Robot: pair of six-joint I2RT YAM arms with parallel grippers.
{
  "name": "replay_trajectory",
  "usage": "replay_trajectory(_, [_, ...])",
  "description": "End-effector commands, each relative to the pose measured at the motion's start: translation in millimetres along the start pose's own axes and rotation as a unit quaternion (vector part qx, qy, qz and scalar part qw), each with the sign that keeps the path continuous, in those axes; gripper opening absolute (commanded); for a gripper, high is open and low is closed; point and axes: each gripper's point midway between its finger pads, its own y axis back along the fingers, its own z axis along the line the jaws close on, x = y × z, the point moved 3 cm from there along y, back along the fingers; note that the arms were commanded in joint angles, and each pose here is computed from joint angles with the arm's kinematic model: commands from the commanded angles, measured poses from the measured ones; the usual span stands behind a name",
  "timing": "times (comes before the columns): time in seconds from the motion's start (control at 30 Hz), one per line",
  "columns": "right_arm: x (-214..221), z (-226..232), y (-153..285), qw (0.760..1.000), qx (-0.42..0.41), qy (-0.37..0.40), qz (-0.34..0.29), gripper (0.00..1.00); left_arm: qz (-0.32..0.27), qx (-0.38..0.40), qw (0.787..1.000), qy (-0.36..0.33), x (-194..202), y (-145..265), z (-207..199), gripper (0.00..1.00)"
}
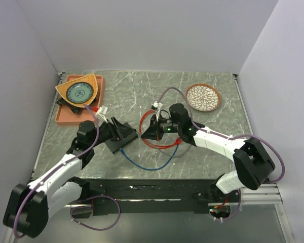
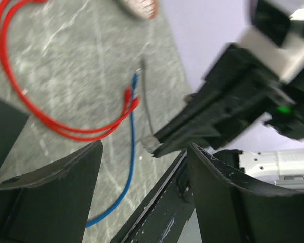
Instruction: Insert the plug into the switch port
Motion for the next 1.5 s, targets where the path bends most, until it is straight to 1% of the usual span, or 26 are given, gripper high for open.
replay_trajectory(0.0, [-17.5,27.8,24.3,0.994,-0.102,0.044,-0.024,0.0,-0.042,0.086,0.994,-0.055,-15.1,10.9,-39.3,0.74])
replay_trajectory(0.13, [-19.3,40.3,36.2,0.984,-0.168,0.047,-0.018,0.0,-0.03,0.133,0.987,-0.086,-11.5,15.8,-55.8,0.73])
replay_trajectory(0.23, [-21.1,42.6,39.3,0.98,-0.195,0.03,-0.017,0.0,-0.011,0.157,0.983,-0.097,-5.6,15.4,-65.2,0.71])
replay_trajectory(0.27, [-24.0,44.1,39.4,0.978,-0.204,0.036,-0.023,0.0,-0.009,0.161,0.982,-0.099,-5.9,14.3,-68.4,0.71])
replay_trajectory(0.33, [-21.7,45.1,38.7,0.976,-0.217,0.018,-0.018,0.0,0.001,0.168,0.98,-0.108,-1.1,11.7,-73.7,0.69])
replay_trajectory(0.47, [-21.9,42.9,36.0,0.976,-0.216,0.01,-0.019,0.0,0.01,0.179,0.977,-0.118,3.9,7.6,-86.2,0.67])
replay_trajectory(0.63, [-22.3,41.6,35.4,0.978,-0.21,0.006,-0.02,0.0,0.016,0.173,0.977,-0.121,8.7,0.6,-90.2,0.59])
replay_trajectory(0.67, [-20.8,40.4,34.7,0.978,-0.209,0.005,-0.017,0.0,0.016,0.174,0.977,-0.12,8.9,-0.5,-92.0,0.57])
replay_trajectory(0.7, [-21.3,39.5,34.8,0.979,-0.205,0.003,-0.018,0.0,0.015,0.176,0.977,-0.119,9.0,-1.7,-92.5,0.51])
replay_trajectory(0.8, [-20.7,38.8,34.8,0.979,-0.201,0.003,-0.019,0.0,0.026,0.18,0.976,-0.118,12.8,-6.2,-94.2,0.38])
replay_trajectory(0.93, [-22.3,39.0,35.8,0.98,-0.198,0.004,-0.024,0.0,0.036,0.18,0.976,-0.121,15.7,-11.3,-97.0,0.27])
replay_trajectory(1.03, [-23.1,38.1,35.7,0.981,-0.191,0.002,-0.024,0.0,0.038,0.176,0.976,-0.123,17.6,-13.2,-96.6,0.13])
replay_trajectory(1.07, [-24.1,37.6,35.9,0.982,-0.186,0.002,-0.026,0.0,0.04,0.174,0.976,-0.122,18.4,-13.7,-96.1,0.01])
replay_trajectory(1.23, [-33.1,32.0,39.8,0.989,-0.141,0.012,-0.044,0.0,0.029,0.163,0.979,-0.12,15.5,-14.0,-95.0,0.01])
replay_trajectory(1.27, [-30.6,30.7,40.5,0.991,-0.13,0.007,-0.039,0.05,0.027,0.159,0.98,-0.118,15.2,-13.9,-94.7,0.01])
replay_trajectory(1.33, [-34.7,32.0,45.8,0.992,-0.112,0.025,-0.05,0.23,0.018,0.149,0.982,-0.112,12.1,-15.0,-93.0,0.01])
replay_trajectory(1.37, [-32.8,26.5,46.6,0.995,-0.085,0.014,-0.047,0.27,0.014,0.144,0.983,-0.109,10.8,-15.2,-92.4,0.01])
replay_trajectory(1.4, [-36.8,27.6,48.6,0.996,-0.077,0.018,-0.048,0.33,0.009,0.141,0.984,-0.106,8.9,-15.1,-92.7,0.01])
replay_trajectory(1.43, [-39.8,28.0,52.7,0.996,-0.067,0.028,-0.049,0.42,0.005,0.137,0.985,-0.102,7.7,-15.5,-92.1,0.01])
replay_trajectory(1.47, [-37.0,24.3,54.2,0.998,-0.044,0.02,-0.04,0.47,0.005,0.131,0.987,-0.098,7.4,-16.0,-90.5,0.01])
